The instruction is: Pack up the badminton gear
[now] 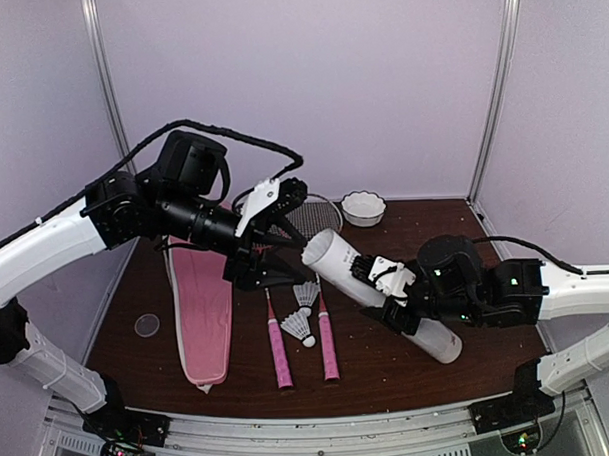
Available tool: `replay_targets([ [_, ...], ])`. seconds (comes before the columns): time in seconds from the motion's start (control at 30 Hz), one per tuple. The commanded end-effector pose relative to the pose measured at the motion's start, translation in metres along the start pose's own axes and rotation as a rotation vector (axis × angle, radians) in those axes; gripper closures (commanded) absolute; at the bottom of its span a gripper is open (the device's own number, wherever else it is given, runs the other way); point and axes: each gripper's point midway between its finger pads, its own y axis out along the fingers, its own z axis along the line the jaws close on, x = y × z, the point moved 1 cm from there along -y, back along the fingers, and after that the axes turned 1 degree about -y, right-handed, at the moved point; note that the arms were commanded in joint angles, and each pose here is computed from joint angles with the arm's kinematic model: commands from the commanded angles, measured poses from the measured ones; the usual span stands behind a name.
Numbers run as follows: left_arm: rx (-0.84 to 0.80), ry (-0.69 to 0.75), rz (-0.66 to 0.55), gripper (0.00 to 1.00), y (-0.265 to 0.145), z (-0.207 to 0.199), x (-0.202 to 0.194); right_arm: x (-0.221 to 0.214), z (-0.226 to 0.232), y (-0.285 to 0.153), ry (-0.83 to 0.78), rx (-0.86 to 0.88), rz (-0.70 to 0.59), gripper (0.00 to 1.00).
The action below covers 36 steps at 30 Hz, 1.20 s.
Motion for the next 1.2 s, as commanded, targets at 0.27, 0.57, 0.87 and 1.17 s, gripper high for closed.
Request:
replay_targets([
  [0.27, -0.060, 0.053, 0.079, 0.30, 0.033, -0.005, -0.007, 0.020, -0.008, -0.008, 0.022, -0.015, -0.067, 0.66],
  [0.57, -0.122, 0.065, 0.167, 0.34, 0.064, -0.009, -0.025, 0.027, -0.014, -0.014, 0.046, -0.038, -0.099, 0.65],
  [0.87, 0.039, 0.124, 0.005, 0.28, 0.013, 0.002, 0.028, 0.015, -0.011, -0.007, 0.036, -0.037, -0.064, 0.65],
  [1.17, 0.200, -0.065, -0.139, 0.25, -0.062, 0.056, 0.007, 0.006, -0.009, -0.006, 0.043, -0.036, -0.049, 0.65],
])
